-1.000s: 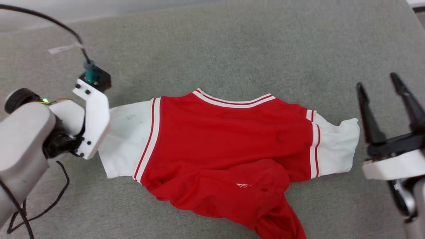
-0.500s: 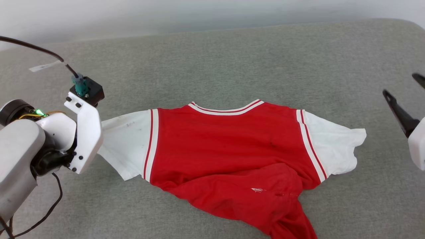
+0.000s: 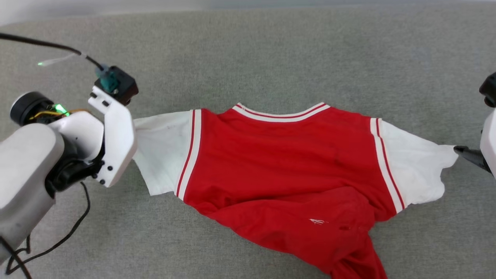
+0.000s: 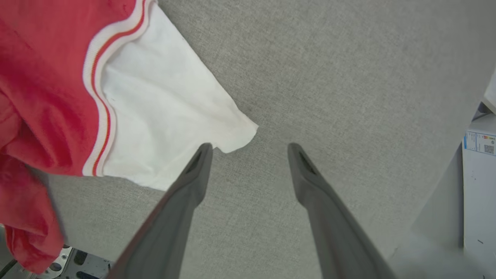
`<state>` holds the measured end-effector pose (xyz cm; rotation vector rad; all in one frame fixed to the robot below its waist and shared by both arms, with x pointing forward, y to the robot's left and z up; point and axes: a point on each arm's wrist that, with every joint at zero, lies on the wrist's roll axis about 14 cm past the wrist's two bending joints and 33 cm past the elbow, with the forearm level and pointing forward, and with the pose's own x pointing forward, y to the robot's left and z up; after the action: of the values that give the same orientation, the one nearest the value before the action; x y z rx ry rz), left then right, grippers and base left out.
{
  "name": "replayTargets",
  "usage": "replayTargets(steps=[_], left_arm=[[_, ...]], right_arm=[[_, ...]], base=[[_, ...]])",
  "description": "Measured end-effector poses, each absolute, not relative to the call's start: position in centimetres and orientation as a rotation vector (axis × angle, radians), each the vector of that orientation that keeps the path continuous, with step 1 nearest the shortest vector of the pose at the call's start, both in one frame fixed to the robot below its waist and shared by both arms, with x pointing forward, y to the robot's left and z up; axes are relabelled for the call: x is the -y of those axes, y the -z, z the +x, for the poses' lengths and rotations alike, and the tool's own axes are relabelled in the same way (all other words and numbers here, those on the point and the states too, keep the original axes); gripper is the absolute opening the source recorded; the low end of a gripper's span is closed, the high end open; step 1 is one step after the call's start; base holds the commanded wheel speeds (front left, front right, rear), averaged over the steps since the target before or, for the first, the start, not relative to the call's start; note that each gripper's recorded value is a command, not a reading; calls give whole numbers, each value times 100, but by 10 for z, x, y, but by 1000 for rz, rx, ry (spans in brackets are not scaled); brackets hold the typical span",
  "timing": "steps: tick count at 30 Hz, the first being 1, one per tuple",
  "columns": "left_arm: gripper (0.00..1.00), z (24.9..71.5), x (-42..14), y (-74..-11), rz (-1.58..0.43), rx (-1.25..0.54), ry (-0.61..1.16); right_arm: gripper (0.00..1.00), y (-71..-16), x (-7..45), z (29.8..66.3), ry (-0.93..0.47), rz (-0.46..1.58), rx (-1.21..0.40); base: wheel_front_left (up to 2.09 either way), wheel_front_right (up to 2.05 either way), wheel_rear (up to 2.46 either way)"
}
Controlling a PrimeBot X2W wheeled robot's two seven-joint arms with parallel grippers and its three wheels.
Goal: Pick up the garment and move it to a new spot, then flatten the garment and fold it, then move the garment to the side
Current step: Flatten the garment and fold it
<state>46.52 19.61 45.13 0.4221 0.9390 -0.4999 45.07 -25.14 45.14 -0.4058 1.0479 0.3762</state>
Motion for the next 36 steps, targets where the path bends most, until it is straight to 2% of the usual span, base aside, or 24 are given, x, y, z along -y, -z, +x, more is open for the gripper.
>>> replayTargets(steps=[10, 17, 18, 19, 25, 29, 36], left_arm=[[0, 482, -192, -429, 410, -961, 517], [0, 484, -194, -421, 398, -965, 516], [0, 484, -195, -421, 398, -963, 515], [0, 484, -194, -422, 399, -960, 515], [0, 486, -189, -440, 396, -893, 522], [0, 491, -183, -467, 400, -781, 534], [0, 502, -170, -539, 404, -507, 539]], right_arm=[[100, -379, 232, 458, -418, -345, -1243], [100, -360, 225, 452, -459, -338, -1266], [47, -360, 226, 452, -457, -337, -1262], [0, -360, 226, 452, -457, -340, -1253], [0, -377, 216, 463, -458, -278, -1119], [0, -421, 211, 488, -448, -240, -923], [0, -498, 215, 504, -440, -273, -642]], base=[[0, 0, 0], [0, 0, 0], [0, 0, 0], [0, 0, 0], [0, 0, 0], [0, 0, 0], [0, 0, 0]])
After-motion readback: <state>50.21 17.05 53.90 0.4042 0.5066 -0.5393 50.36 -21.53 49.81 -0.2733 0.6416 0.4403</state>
